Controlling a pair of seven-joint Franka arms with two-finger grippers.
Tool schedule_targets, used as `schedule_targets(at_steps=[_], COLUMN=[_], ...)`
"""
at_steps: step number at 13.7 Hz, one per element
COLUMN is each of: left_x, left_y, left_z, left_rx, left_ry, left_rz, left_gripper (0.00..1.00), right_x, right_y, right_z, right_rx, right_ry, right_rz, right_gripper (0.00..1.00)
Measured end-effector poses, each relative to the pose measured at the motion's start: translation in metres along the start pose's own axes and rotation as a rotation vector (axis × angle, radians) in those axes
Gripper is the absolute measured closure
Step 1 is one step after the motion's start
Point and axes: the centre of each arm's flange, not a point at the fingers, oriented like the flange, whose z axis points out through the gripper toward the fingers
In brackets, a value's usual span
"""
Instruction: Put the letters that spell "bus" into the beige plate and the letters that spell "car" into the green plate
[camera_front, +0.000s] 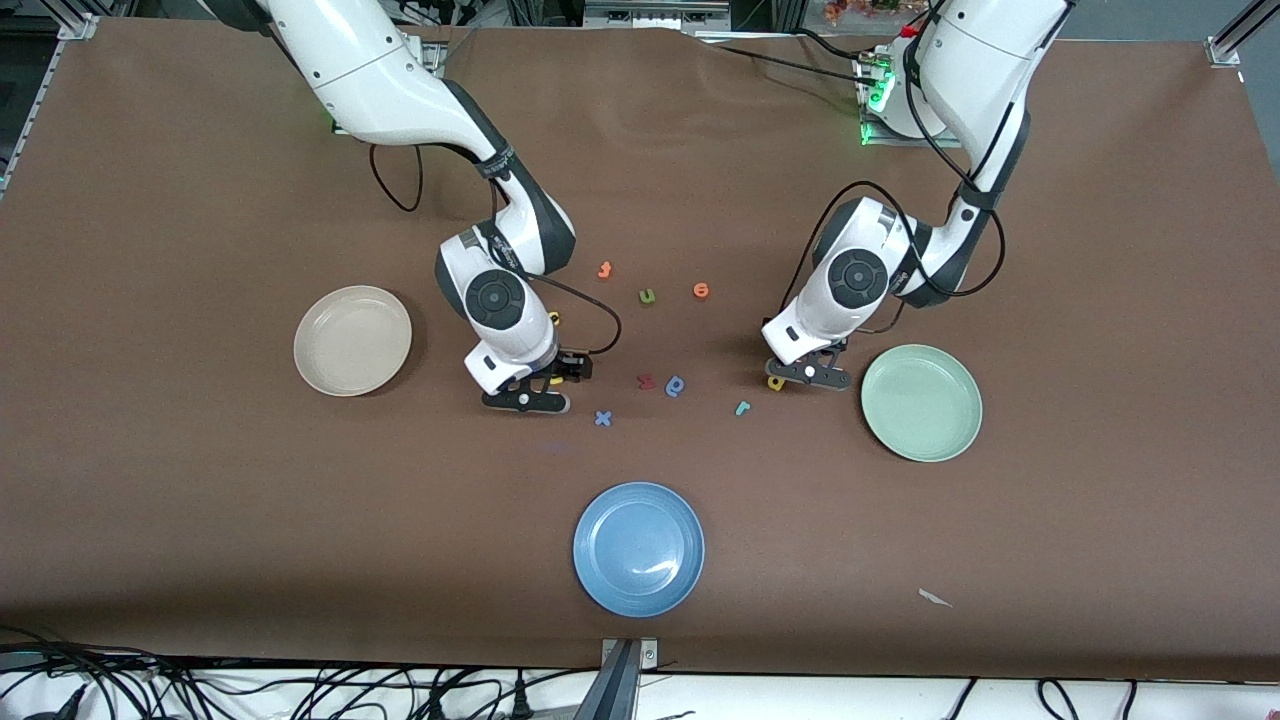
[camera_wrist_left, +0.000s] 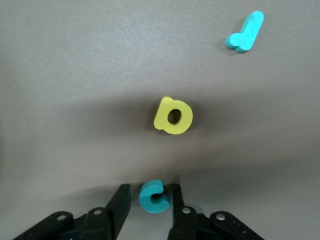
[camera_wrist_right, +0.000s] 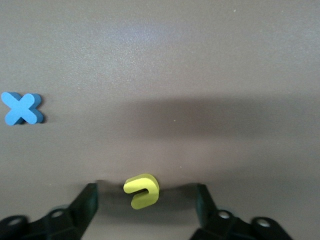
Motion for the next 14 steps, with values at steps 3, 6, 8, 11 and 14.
schedule_targets(at_steps=[3,6,8,11,14], left_x=[-0.002,0.0,0.005,0.025,0.049], left_y=[0.006,0.005,-0.001,-0.044,-0.128], left_z=[-0.002,-0.004,-0.019,-0.068,-0.104], left_rx=[0.001,0.0,0.005,0.064,0.093], left_ry=[0.003,0.007,0.014,0.038,0.06], left_rz=[0.004,0.003,-0.009,-0.004,0.084], left_gripper=[0.74,0.74,0.74,0.74,0.74], right_x=[0.0,0.0,0.0,0.001,0.001], right_y=[0.0,-0.001,-0.001,-0.001,-0.003], right_z=[-0.001,-0.001,-0.002,-0.003,-0.005], right_rx=[0.001,0.001,0.002,0.003,0.007], right_ry=[0.001,0.002,0.003,0.004,0.006], right_rz=[0.0,0.0,0.0,0.002,0.006], right_gripper=[0.3,0.37,0.42,0.56,0.68])
